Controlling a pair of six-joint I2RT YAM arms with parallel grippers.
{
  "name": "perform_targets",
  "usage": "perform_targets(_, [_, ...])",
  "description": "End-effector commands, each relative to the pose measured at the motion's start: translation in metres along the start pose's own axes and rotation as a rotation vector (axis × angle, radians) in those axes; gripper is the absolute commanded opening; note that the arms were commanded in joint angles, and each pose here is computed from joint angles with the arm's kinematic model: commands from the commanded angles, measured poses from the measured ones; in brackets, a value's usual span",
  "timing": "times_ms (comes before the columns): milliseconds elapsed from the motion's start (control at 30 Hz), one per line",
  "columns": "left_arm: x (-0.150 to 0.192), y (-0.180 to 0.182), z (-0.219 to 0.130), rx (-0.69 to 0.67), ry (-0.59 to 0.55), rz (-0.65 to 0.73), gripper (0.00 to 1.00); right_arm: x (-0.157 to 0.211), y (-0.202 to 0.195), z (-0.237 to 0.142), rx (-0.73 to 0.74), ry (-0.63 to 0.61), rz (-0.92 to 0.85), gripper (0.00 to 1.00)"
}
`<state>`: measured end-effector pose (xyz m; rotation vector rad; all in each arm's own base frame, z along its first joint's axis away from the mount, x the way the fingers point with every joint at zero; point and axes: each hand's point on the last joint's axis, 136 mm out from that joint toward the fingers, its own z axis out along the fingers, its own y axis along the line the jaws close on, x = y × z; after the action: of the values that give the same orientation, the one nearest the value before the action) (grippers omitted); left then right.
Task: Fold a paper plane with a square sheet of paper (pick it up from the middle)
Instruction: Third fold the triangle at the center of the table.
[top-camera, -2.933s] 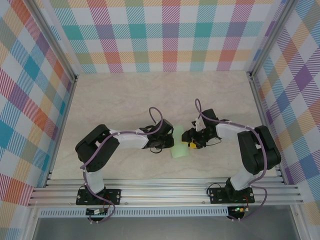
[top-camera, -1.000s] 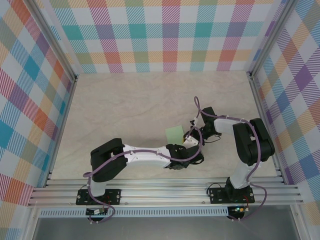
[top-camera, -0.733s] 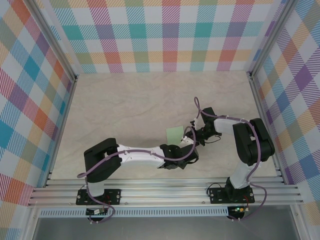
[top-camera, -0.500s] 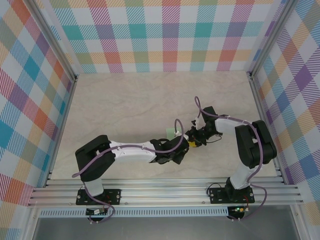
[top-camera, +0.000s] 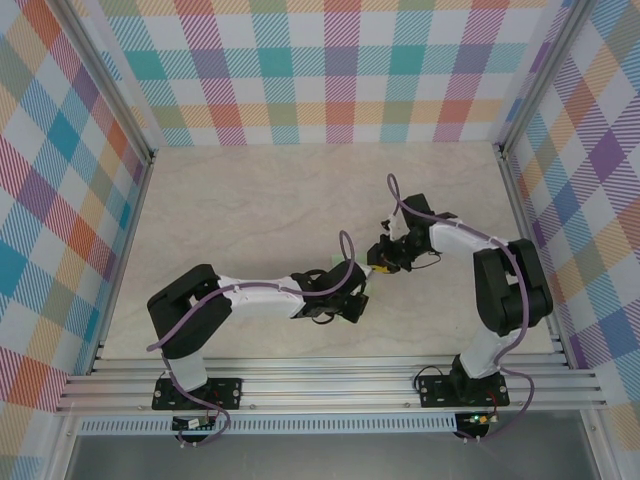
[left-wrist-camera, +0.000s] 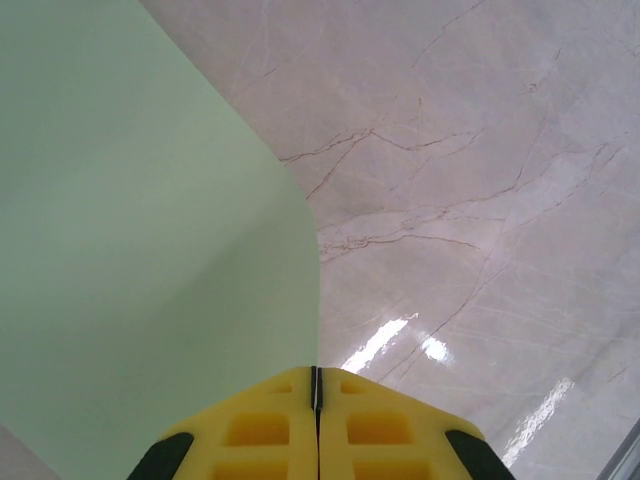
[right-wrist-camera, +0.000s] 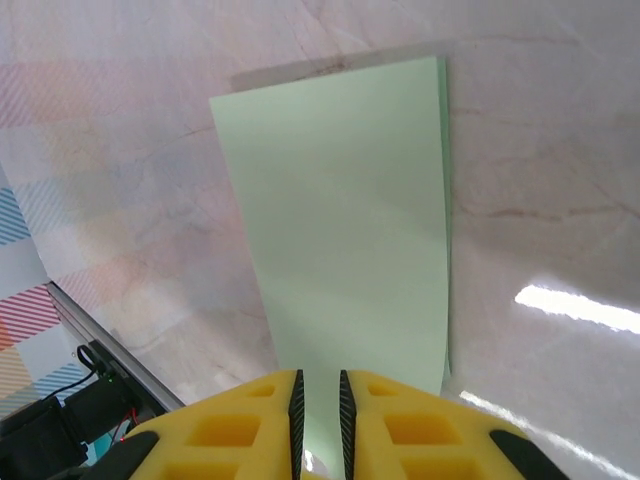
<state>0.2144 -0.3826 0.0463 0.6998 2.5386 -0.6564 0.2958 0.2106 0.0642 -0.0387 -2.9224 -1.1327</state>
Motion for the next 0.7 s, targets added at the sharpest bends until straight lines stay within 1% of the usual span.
perform_targets(0, [-0.007,-0.004,-0.008,0.052,-0.022,-0.01,0.06,0.002,0.009,0.014,-0.049,0.066,-0.018,0.18])
perform_targets(167, [-0.008,0.002,-0.011,0.058,-0.025,-0.029,0.07,0.001,0.001,0.033,-0.013,0.116,-0.008,0.15])
perform_targets(367, [-0.01,0.008,-0.014,0.069,-0.026,-0.049,0.08,0.004,-0.03,0.046,0.12,0.144,0.009,0.13])
perform_targets(467, [-0.012,0.011,-0.015,0.086,-0.021,-0.064,0.09,0.006,-0.038,0.05,0.147,0.154,0.008,0.13])
perform_targets(667, [-0.014,0.019,-0.017,0.105,-0.006,-0.085,0.11,0.008,-0.041,0.05,0.159,0.159,-0.01,0.14])
